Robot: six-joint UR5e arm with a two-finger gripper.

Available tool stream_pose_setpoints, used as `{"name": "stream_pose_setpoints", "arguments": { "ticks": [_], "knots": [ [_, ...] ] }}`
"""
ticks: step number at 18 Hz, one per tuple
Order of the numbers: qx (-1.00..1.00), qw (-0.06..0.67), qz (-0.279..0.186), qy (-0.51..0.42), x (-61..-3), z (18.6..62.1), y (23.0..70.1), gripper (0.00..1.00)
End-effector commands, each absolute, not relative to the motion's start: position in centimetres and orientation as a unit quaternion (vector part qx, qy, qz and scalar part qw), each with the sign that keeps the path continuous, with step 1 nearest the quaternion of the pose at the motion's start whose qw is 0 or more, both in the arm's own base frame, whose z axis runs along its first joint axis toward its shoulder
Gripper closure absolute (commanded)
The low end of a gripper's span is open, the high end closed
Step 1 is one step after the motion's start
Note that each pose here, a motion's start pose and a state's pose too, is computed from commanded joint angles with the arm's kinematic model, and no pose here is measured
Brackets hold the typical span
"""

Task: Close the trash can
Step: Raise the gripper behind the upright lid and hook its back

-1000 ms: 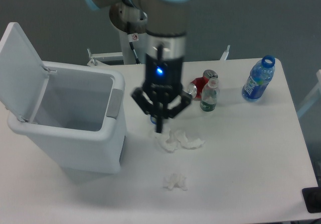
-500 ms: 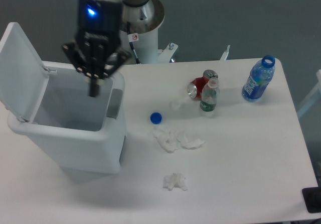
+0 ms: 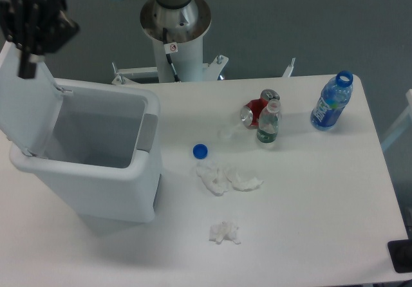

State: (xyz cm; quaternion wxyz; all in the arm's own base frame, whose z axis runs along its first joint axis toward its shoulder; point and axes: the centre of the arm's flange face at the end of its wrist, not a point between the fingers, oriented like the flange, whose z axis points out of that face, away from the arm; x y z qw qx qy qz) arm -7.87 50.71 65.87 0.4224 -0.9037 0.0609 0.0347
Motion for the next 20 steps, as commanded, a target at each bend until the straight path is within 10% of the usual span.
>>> {"name": "stream_pose_setpoints", "arguments": {
  "ticks": [20],
  "knots": [
    [-0.914,0.371,0.037,0.158,-4.3,63.8,51.2,1.00]
  ]
}}
